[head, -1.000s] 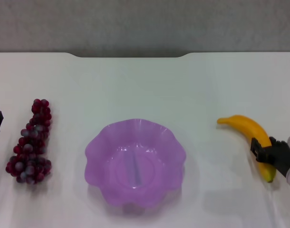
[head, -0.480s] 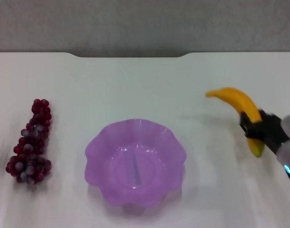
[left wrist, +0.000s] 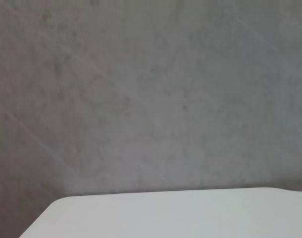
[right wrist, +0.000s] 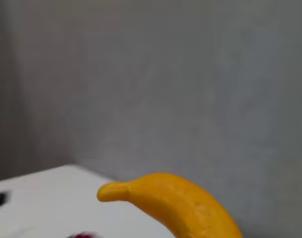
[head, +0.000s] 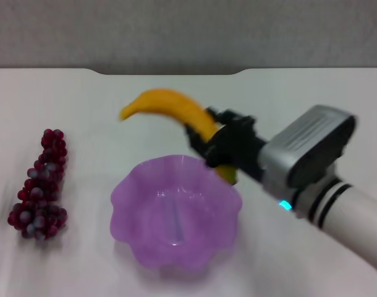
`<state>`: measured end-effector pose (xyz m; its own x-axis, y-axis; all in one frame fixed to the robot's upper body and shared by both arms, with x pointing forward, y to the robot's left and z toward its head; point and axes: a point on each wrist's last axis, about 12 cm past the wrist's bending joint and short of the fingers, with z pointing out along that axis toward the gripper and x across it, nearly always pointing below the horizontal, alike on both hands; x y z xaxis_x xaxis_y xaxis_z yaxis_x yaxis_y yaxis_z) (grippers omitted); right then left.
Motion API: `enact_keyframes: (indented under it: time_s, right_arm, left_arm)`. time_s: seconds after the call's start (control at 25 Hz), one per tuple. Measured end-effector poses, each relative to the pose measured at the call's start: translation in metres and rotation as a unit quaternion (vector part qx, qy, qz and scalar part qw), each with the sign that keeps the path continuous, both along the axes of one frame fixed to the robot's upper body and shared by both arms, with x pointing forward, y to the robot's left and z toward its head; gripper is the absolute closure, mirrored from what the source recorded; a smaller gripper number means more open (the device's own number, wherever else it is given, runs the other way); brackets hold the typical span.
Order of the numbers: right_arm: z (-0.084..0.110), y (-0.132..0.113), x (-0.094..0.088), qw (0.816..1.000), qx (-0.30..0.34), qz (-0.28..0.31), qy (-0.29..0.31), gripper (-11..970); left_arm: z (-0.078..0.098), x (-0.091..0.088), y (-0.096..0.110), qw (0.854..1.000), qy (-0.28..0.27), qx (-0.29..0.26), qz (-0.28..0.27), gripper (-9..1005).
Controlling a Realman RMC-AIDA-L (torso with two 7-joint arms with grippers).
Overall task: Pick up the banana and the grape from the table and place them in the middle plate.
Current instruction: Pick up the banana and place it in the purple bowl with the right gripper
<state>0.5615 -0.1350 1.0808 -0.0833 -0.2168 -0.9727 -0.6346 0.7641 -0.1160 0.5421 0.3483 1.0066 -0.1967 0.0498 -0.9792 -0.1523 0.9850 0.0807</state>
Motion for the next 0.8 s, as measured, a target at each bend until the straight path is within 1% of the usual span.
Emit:
enact_keyframes:
  time_s: [0.12,0.24,0.4,0.6,0.8]
  right_arm:
    - [-0.007,0.02,-0.011,0.999,-0.022,0.031,0.015,461]
    - [-0.017,0.025,-0.022,0.998,-0.027,0.043,0.036,458]
    - [-0.032,0.017,-0.03,0.996,-0.019,0.031,0.075,456]
    - [-0.051,-0.001,-0.03,0.992,-0.014,-0.002,0.122,452]
    - [-0.058,-0.011,-0.027,0.99,-0.01,-0.02,0.142,449]
  left_arm:
    - [0.001,0.001,-0.001,1.0,-0.004,0.0,-0.001,321]
    - [0.002,0.003,-0.003,1.0,-0.008,-0.002,-0.004,321]
    - [0.003,0.004,-0.004,1.0,-0.011,-0.004,-0.005,321]
    - [0.004,0.005,-0.005,1.0,-0.012,-0.004,-0.007,321]
    - [0.004,0.005,-0.006,1.0,-0.013,-0.005,-0.008,321]
